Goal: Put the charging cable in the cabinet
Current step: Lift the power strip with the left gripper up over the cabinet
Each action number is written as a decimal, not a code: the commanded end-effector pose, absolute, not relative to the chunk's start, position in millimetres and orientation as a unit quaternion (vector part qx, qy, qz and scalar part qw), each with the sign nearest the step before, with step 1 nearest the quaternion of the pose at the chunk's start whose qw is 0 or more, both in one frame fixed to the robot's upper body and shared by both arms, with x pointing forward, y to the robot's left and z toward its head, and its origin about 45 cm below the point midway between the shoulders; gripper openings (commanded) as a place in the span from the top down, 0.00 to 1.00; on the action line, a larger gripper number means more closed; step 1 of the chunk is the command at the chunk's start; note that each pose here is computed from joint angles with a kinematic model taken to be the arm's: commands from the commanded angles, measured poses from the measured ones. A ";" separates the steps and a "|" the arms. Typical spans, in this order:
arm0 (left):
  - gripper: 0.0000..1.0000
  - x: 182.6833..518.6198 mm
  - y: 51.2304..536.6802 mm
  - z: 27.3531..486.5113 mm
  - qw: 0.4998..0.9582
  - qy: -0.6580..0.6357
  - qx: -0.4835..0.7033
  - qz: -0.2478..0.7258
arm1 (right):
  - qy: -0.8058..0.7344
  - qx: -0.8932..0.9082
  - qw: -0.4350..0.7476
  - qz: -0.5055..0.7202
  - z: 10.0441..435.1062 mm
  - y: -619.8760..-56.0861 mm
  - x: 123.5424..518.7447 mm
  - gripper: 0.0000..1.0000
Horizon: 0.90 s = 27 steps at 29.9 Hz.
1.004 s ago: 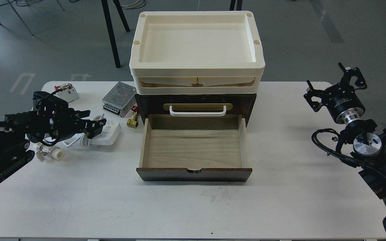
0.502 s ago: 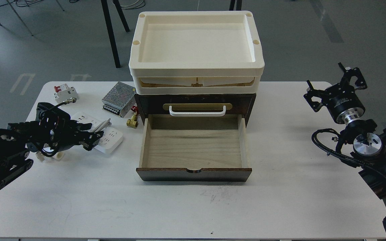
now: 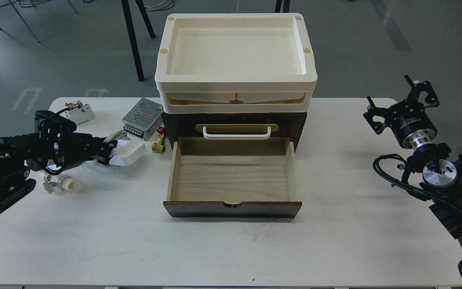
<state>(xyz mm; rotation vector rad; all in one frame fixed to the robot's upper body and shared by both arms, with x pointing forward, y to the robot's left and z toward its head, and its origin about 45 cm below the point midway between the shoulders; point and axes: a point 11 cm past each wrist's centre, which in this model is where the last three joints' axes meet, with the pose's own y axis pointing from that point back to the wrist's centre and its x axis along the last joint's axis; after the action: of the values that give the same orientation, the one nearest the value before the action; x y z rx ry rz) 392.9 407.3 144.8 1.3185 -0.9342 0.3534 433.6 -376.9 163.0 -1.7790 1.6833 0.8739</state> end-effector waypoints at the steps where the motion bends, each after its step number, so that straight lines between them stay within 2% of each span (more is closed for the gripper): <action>1: 0.95 397.5 428.1 174.3 0.664 -0.428 0.589 0.172 | 0.624 -0.659 0.268 0.324 163.1 -376.9 433.7 0.00; 7: 0.95 411.8 454.1 252.0 0.625 -0.473 0.589 0.199 | 0.624 -0.659 0.267 0.324 162.8 -377.4 433.5 0.00; 13: 0.95 425.8 434.6 351.1 0.599 -0.543 0.547 0.217 | 0.624 -0.659 0.267 0.324 162.8 -377.4 433.5 0.00; 19: 0.95 416.9 376.1 445.2 0.577 -0.626 0.482 0.207 | 0.624 -0.660 0.266 0.324 162.7 -376.6 433.6 0.00; 23: 0.96 392.0 311.2 468.5 0.592 -0.667 0.425 0.153 | 0.624 -0.659 0.267 0.324 162.6 -377.2 433.5 0.00; 27: 0.97 374.6 269.7 470.6 0.601 -0.679 0.407 0.113 | 0.625 -0.659 0.266 0.323 162.7 -377.7 433.7 0.00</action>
<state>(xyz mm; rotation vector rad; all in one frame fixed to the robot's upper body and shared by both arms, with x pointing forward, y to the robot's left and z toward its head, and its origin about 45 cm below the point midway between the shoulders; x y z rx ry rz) 386.8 298.1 467.1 0.9783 -1.5501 0.3271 433.5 -376.9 162.5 -1.7801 1.6849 0.8751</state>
